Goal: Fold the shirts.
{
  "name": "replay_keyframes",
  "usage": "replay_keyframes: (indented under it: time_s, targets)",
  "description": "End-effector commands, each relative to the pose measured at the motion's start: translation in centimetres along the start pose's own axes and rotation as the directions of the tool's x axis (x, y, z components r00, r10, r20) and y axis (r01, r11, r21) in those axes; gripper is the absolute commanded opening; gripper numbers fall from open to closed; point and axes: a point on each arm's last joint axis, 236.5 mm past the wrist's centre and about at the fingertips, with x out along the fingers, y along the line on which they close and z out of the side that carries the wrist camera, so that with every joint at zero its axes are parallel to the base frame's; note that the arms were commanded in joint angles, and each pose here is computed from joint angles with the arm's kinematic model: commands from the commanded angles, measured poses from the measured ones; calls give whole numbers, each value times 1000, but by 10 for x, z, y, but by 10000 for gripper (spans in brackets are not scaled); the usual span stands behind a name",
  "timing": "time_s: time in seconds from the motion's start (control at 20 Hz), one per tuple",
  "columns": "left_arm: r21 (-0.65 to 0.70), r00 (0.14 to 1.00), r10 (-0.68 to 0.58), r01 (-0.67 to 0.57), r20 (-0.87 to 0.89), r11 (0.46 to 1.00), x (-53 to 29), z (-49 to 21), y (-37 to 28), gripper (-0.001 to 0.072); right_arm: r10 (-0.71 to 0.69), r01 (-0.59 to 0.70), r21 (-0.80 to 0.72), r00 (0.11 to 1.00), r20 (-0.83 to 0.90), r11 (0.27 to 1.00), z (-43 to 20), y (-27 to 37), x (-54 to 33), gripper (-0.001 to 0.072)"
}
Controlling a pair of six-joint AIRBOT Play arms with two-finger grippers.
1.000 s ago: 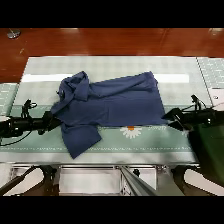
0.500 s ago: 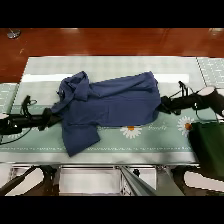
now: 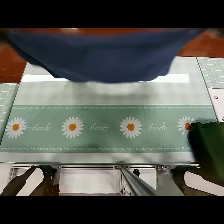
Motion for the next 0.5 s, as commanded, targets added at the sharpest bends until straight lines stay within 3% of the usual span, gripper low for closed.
replay_keyframes:
  time_s: [0.0,0.25,0.45]
  targets:
    - [291,978,31,-92,205,952,-66,81,-98,25,-75,110,-131,966,247,985,42,43,-123,22]
    - [436,852,284,-480,440,761,-170,91,-144,25,-192,274,-161,897,397,948,-8,68,-245,23]
    - [445,771,378,-615,512,651,-239,66,-158,25,-271,370,-132,841,468,920,-42,71,-306,23]
